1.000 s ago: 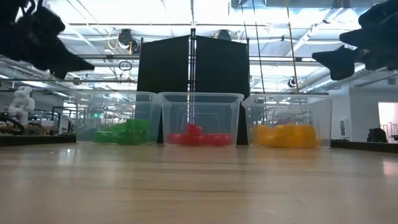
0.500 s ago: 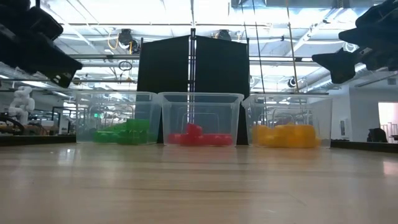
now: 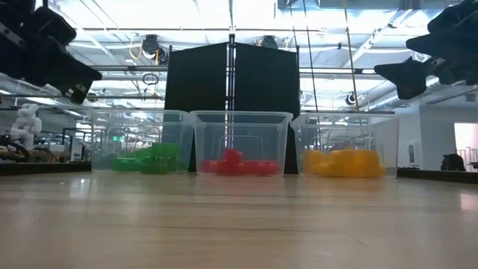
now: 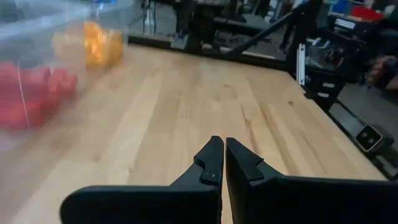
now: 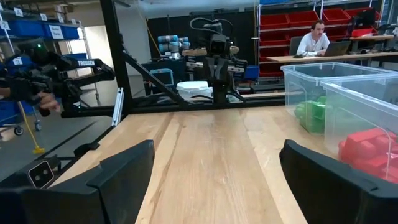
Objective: Sort blocks
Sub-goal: Return to Home Position
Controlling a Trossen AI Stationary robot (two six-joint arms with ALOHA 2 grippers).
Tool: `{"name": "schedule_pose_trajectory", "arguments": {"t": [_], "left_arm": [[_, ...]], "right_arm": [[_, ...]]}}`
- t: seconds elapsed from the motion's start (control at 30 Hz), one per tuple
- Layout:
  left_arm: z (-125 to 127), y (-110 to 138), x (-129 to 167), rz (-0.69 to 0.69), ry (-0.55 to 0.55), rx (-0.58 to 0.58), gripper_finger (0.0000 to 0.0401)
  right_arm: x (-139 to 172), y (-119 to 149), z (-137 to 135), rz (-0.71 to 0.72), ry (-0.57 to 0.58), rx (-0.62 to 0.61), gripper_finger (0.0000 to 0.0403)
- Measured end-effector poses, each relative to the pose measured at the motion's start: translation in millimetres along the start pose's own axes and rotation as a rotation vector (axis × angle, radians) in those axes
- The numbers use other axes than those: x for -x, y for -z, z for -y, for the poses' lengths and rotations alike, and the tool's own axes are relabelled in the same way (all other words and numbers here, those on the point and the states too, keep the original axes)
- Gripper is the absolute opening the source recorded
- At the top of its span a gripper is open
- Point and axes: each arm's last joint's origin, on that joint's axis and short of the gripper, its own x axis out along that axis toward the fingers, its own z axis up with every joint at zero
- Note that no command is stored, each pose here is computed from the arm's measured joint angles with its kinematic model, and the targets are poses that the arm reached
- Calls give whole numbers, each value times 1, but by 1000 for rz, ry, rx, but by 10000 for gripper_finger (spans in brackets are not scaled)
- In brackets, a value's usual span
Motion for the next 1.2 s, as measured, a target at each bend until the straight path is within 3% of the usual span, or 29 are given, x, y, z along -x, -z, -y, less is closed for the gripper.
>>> {"name": "schedule_pose_trajectory", "arguments": {"t": [0.13,1.2], "left_arm": [[0,1,0,-14,-6,69,0],[0,1,0,-14,-5,69,0]], "right_arm": [[0,0,0,0,0,0,338],[0,0,0,0,0,0,338]]}}
